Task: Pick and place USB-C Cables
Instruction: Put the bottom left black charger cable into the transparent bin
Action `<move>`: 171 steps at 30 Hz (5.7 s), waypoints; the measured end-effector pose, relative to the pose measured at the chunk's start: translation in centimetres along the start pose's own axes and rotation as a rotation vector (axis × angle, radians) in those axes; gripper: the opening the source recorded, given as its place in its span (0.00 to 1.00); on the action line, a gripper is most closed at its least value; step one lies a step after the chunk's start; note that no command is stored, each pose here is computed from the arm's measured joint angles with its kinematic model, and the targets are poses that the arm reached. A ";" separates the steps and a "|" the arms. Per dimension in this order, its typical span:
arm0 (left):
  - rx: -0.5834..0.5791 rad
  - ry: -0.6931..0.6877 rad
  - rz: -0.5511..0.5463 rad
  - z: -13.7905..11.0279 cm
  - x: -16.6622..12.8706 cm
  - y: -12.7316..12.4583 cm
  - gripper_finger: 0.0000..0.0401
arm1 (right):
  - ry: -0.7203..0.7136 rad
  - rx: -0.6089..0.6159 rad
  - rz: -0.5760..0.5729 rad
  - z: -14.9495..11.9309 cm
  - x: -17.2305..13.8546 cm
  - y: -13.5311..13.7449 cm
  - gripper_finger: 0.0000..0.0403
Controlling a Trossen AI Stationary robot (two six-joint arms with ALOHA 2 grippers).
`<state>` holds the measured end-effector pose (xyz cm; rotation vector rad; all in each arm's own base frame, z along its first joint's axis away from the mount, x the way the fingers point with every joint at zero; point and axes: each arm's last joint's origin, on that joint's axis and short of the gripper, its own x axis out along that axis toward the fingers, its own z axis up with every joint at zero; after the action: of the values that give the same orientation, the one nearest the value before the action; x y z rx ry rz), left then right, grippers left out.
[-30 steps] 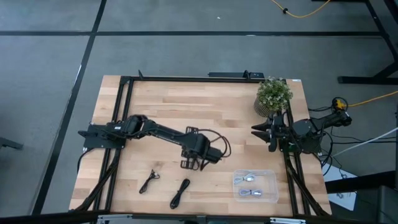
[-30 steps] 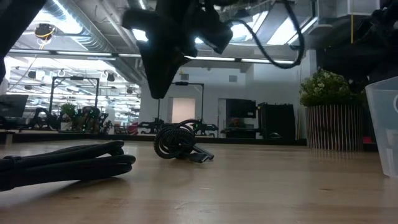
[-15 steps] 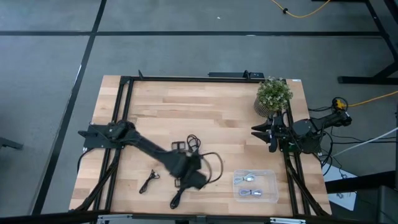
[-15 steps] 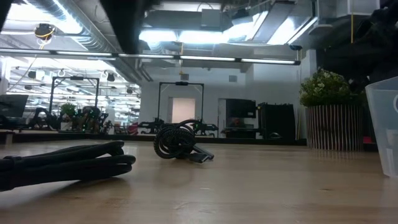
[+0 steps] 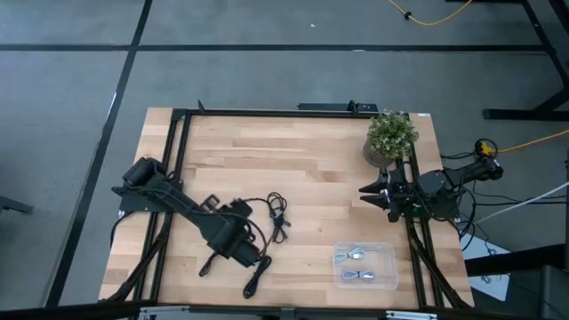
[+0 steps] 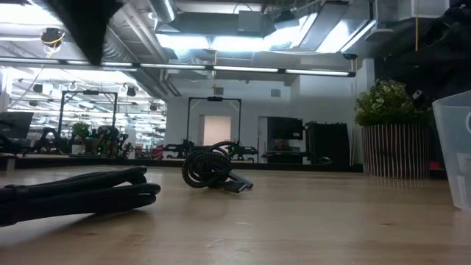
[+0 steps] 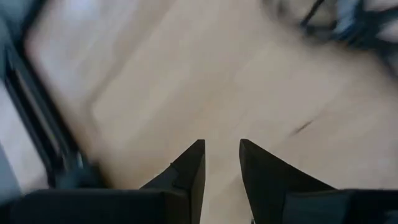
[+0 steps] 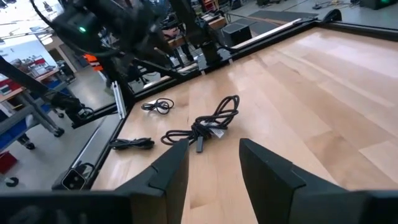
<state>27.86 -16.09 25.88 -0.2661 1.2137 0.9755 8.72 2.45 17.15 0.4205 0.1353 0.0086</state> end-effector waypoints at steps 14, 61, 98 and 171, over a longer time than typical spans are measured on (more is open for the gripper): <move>-0.380 0.478 -0.130 -2.1 1.0 -2.1 0.23 | -0.002 -0.005 -0.003 0.0 0.0 0.0 0.36; -0.390 0.524 -0.064 -12.2 5.8 -5.6 0.23 | 0.002 -0.006 0.004 0.0 0.0 0.0 0.36; -0.331 -0.435 -0.430 0.0 -1.3 -8.0 0.00 | 0.001 -0.034 0.003 0.0 0.0 0.0 0.36; 0.030 -0.675 -0.782 17.6 5.5 -11.2 0.01 | -0.208 -0.072 0.279 1.9 4.0 3.2 0.13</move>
<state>47.95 -8.60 24.22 -0.3177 0.4245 0.3030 13.02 4.72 19.64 0.3632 -0.1287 0.2431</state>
